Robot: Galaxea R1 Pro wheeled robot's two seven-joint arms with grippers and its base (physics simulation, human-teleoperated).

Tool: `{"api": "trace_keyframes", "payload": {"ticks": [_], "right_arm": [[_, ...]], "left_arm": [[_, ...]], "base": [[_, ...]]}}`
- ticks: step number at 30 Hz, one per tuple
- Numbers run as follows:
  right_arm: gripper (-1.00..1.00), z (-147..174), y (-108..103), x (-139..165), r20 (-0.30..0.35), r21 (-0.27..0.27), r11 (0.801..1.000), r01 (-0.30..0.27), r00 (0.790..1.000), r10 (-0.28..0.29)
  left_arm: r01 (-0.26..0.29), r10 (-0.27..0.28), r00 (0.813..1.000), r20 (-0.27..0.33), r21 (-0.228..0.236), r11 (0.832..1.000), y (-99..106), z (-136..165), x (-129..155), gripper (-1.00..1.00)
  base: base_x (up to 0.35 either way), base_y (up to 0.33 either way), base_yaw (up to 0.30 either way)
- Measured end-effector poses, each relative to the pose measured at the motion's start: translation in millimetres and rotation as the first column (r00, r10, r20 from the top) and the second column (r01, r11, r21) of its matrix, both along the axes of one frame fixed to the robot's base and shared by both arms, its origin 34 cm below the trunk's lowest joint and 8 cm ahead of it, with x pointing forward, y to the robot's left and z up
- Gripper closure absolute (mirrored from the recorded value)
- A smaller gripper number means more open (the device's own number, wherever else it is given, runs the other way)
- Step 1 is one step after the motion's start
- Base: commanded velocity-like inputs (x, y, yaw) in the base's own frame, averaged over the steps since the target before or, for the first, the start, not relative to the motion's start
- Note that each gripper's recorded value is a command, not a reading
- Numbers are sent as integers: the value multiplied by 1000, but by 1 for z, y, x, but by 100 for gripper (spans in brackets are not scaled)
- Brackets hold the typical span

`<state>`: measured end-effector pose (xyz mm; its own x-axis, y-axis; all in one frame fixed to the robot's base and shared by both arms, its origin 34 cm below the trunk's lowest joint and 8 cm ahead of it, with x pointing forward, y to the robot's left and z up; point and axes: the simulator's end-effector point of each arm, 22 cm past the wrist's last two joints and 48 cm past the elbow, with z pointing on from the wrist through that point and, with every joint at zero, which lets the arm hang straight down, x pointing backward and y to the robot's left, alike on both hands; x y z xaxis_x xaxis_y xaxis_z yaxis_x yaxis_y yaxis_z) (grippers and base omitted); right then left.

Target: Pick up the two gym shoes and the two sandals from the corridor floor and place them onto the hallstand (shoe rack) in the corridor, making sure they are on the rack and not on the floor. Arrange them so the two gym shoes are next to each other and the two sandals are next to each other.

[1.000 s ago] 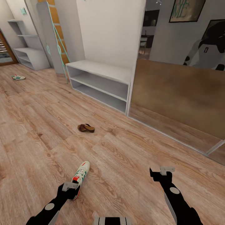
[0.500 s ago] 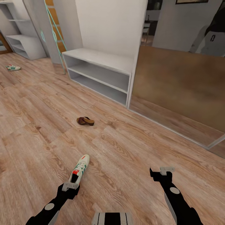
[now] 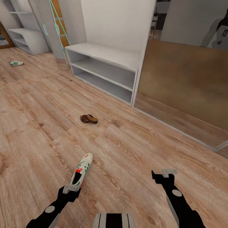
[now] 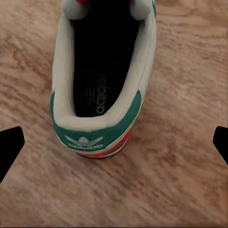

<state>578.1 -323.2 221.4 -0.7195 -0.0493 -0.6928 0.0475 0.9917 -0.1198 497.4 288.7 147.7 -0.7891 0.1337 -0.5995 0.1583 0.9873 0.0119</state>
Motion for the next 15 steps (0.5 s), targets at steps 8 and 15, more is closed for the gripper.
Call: {"api": "trace_keyframes", "payload": {"ticks": [8,15], "right_arm": [[-100,-1,0,-1,-3,0,1000,0,1000,0],[-100,-10,-1,-6,-20,0,1000,2,1000,-2]], "left_arm": [[0,0,1000,-3,1,1000,1,-1,-1,-100],[-1,1,1000,-20,1,1000,1,-9,-7,-100]], "base": [[0,0,49],[0,0,107]]}}
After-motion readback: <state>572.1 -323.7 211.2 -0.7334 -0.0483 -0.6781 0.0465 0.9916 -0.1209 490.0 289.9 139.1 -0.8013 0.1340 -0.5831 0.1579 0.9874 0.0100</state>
